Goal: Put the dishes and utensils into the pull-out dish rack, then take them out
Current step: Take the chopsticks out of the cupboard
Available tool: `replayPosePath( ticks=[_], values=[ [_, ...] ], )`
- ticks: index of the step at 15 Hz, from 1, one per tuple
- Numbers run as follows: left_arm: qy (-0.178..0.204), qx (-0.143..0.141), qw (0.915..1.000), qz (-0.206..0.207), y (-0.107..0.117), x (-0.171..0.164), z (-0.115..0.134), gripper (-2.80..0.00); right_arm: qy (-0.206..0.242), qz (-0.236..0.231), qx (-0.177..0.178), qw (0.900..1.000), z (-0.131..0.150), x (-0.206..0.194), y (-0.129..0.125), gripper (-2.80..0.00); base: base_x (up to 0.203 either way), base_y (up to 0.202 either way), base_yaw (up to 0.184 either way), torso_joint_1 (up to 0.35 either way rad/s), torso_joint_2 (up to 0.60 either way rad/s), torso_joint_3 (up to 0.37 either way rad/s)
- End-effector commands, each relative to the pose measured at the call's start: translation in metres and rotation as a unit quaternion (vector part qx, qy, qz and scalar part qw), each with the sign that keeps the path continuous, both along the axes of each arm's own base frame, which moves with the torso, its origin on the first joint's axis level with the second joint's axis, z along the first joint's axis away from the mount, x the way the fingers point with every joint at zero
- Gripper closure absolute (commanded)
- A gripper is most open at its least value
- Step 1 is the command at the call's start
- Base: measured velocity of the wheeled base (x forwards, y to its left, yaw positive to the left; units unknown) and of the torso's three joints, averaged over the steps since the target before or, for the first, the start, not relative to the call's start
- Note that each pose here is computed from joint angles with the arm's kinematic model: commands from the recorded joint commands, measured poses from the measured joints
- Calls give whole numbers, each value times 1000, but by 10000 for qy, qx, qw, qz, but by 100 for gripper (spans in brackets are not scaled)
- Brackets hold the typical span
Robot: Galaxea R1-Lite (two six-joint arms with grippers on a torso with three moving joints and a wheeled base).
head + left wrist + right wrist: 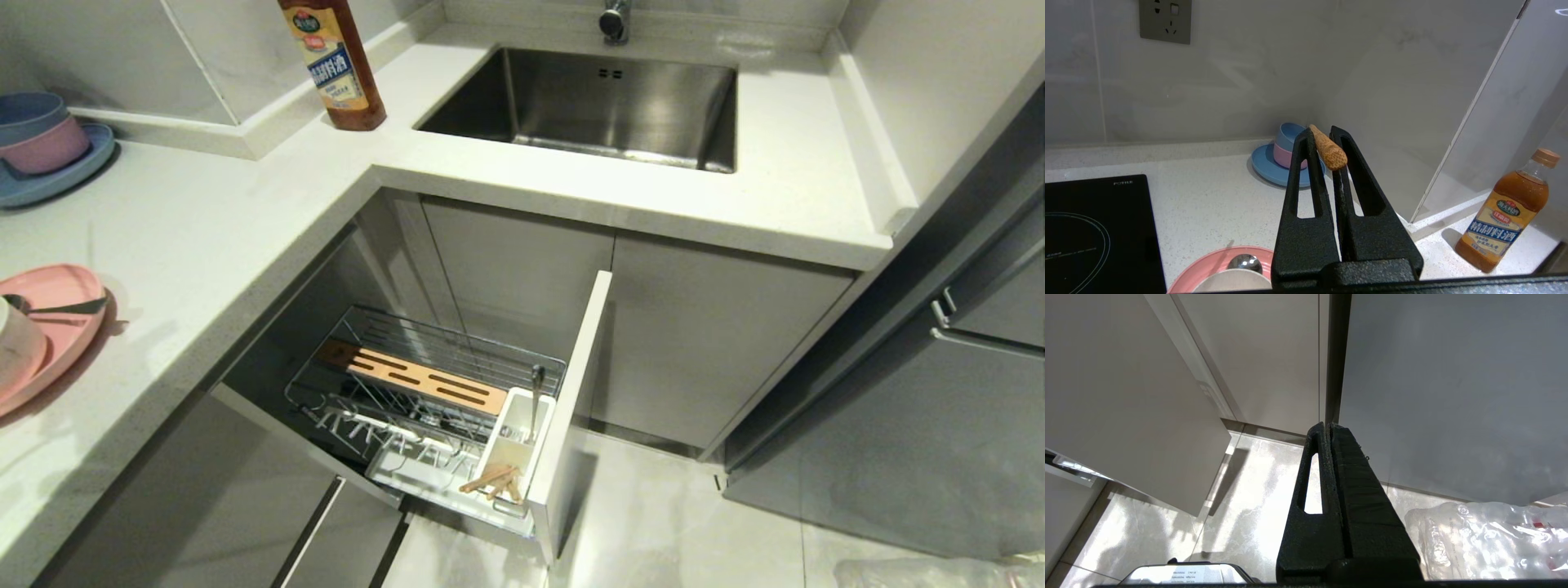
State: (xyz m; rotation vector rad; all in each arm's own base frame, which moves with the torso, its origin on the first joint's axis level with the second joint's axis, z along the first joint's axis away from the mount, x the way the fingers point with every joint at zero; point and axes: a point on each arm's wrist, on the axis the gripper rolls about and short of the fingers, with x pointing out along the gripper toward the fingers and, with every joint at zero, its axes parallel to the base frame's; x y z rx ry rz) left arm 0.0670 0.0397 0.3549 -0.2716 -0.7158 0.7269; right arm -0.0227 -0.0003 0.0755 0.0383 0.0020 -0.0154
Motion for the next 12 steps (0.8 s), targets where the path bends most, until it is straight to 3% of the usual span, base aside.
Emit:
replayPosePath(
  ticks=[1, 3, 6, 9, 12],
  values=[
    [-28, -9, 10000, 5, -1, -3, -1, 0, 8, 0, 0, 10000, -1, 0, 0, 0, 0, 0, 0, 0, 0, 0],
    [325, -294, 9990, -122, 2, 4, -2, 0, 10, 0, 0, 10000, -1, 0, 0, 0, 0, 0, 0, 0, 0, 0],
    [782, -1089, 9899, -463, 8, 19, 3, 0, 11, 0, 0, 10000, -1, 0, 0, 0, 0, 0, 0, 0, 0, 0],
    [1201, -1979, 9690, -864, 17, 39, 1, 0, 19, 0, 0, 10000, -1, 0, 0, 0, 0, 0, 0, 0, 0, 0],
    [1269, -2735, 9473, -1082, 27, 47, 4, 0, 9, 0, 0, 10000, -1, 0, 0, 0, 0, 0, 0, 0, 0, 0]
  ],
)
